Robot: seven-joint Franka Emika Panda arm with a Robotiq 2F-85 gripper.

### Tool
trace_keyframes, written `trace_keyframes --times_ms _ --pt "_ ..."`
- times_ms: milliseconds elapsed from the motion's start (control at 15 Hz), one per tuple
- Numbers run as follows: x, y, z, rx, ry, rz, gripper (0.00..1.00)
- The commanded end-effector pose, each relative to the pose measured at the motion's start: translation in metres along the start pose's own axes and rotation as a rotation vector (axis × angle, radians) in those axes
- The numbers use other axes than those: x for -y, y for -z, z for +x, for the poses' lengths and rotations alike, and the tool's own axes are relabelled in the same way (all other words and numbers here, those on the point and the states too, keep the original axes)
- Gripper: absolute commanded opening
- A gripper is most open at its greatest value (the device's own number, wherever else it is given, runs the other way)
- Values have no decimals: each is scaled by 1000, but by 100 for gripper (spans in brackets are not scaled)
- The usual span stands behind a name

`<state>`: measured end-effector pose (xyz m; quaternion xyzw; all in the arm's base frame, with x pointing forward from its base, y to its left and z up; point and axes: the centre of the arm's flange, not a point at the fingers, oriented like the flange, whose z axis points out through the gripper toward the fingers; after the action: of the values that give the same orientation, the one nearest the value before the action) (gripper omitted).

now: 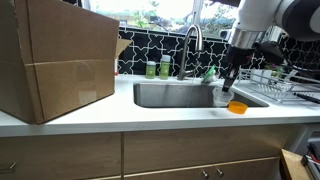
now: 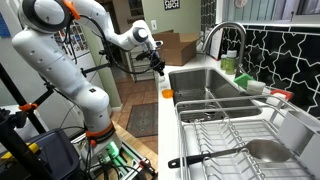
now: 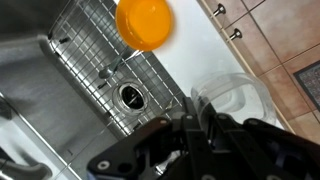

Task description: Pour the water, which is in the cup, into the bowl, then pour that water into the sink

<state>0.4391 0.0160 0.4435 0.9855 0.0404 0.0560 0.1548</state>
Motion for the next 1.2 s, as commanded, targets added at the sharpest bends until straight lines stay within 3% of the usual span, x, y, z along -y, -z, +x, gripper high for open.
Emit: trace_keyframes --times_ms 0,667,1000,1067,1133 --pt "-11 -12 4 78 -57 38 3" --pt "-26 -43 10 84 -145 133 3" --pt "-34 -56 16 24 -167 172 3" --pt "-34 -57 17 23 -165 193 19" --pt "-34 -59 18 29 -166 215 13"
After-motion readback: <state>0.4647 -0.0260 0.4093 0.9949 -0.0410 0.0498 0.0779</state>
